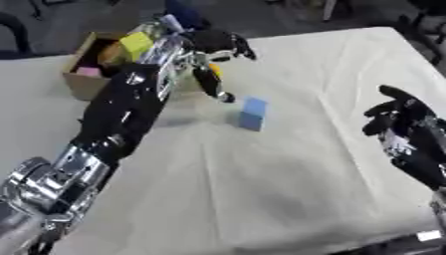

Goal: Pick up objects on the table and place them in the box.

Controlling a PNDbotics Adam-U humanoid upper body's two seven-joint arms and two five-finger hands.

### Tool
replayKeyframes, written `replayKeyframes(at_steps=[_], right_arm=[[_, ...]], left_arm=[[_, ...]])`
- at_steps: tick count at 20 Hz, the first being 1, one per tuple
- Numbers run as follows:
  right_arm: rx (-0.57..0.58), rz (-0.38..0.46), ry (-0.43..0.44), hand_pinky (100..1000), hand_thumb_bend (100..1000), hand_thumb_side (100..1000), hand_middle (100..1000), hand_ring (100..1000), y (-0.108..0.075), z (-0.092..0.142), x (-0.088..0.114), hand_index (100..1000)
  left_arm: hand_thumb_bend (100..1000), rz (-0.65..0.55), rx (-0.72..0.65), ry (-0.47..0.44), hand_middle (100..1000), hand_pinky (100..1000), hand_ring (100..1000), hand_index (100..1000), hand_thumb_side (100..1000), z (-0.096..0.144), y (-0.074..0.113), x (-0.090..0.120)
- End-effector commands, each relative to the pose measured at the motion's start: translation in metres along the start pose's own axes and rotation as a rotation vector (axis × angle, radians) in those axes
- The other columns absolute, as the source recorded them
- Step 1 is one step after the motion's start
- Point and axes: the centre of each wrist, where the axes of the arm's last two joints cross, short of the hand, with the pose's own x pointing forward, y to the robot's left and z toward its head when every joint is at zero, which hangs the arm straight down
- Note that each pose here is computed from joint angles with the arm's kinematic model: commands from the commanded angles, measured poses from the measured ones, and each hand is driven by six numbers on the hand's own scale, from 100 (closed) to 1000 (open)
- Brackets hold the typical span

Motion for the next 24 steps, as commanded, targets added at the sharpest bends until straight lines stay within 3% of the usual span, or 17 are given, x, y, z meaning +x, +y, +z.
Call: replayKeyframes(at_steps=[1, 9, 13, 17, 18, 21, 24], right_arm=[[-0.009, 0.010, -0.037, 564, 100, 467, 607, 552, -0.004, -0.005, 0.009, 919], [-0.005, 0.009, -0.038, 564, 100, 464, 606, 552, -0.004, -0.006, 0.009, 919], [-0.004, 0.007, -0.039, 564, 100, 463, 607, 552, -0.004, -0.006, 0.009, 919], [-0.006, 0.006, -0.037, 564, 100, 463, 607, 552, -0.004, -0.006, 0.009, 919], [-0.006, 0.006, -0.037, 564, 100, 463, 607, 552, -0.003, -0.006, 0.009, 918], [-0.007, 0.006, -0.036, 565, 100, 462, 607, 552, -0.003, -0.006, 0.008, 919], [-0.012, 0.010, -0.031, 565, 100, 463, 607, 552, -0.005, -0.005, 0.008, 918]], left_arm=[[499, 0.032, -0.010, -0.014, 796, 816, 774, 912, 324, -0.002, 0.001, -0.001], [427, 0.178, -0.068, -0.020, 765, 795, 749, 881, 324, -0.007, -0.017, 0.000], [361, 0.201, -0.058, 0.004, 698, 761, 690, 827, 254, -0.010, -0.024, 0.005], [306, 0.208, -0.024, 0.033, 559, 683, 562, 725, 140, -0.009, -0.028, 0.005], [284, 0.208, -0.003, 0.041, 515, 648, 520, 689, 100, -0.009, -0.027, 0.004], [246, 0.202, 0.096, 0.063, 464, 605, 469, 646, 100, -0.004, -0.019, 0.001], [234, 0.186, 0.218, 0.081, 455, 599, 461, 640, 100, 0.010, 0.004, -0.010]])
